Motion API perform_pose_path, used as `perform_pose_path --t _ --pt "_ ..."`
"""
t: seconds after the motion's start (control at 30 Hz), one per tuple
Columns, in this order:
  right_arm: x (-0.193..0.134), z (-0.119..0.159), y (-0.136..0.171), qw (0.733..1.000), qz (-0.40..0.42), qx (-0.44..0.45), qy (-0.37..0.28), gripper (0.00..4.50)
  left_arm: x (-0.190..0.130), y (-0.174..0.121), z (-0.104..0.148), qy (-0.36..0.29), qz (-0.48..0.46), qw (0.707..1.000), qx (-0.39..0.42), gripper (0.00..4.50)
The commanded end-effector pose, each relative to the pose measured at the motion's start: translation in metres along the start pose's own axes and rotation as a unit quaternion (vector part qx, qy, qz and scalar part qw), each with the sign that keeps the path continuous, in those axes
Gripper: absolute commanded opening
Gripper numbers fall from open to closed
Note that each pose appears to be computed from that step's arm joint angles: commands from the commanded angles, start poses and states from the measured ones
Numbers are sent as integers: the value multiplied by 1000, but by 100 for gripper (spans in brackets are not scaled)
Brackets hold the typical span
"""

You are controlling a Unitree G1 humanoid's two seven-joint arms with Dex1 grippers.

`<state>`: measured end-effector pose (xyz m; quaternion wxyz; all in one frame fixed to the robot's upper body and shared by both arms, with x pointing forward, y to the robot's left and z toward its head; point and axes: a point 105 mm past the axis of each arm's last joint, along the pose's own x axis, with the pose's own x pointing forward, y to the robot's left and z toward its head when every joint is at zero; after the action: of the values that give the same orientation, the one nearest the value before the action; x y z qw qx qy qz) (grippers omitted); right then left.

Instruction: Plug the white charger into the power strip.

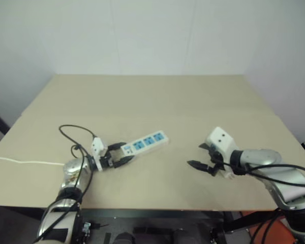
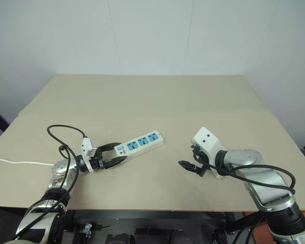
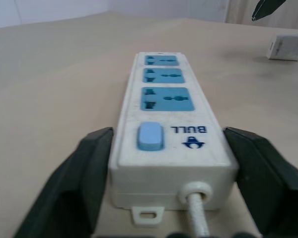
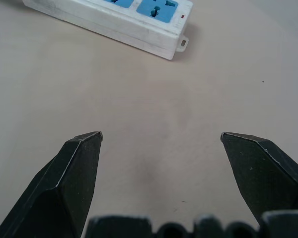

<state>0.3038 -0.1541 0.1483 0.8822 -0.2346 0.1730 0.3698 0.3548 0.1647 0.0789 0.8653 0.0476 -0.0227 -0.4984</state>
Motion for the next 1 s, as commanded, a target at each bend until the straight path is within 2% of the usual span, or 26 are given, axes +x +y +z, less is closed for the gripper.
perform_pose_path --t 0.03,0.33,0.4,0.5,0.67,0.8,1.0 --pt "-5 9 -5 1000 -16 -10 -15 450 0 -6 -13 31 -11 999 -23 321" --pt "-10 14 -11 999 -29 -13 -19 450 1 -13 -4 40 -60 997 13 321" --pt "-17 12 -15 1000 -30 -9 -3 450 1 -16 -2 43 -76 996 18 321" --pt "-30 3 -29 997 -40 8 62 450 5 -23 -1 44 -107 993 25 321" --pt "-47 5 -45 987 -35 76 134 450 9 -32 2 51 -157 986 25 321" --pt "-47 -5 -54 969 -51 94 222 450 10 -37 2 60 -185 980 30 321" --pt "-37 -24 -65 937 -84 178 289 450 11 -37 -1 65 -187 980 34 321"
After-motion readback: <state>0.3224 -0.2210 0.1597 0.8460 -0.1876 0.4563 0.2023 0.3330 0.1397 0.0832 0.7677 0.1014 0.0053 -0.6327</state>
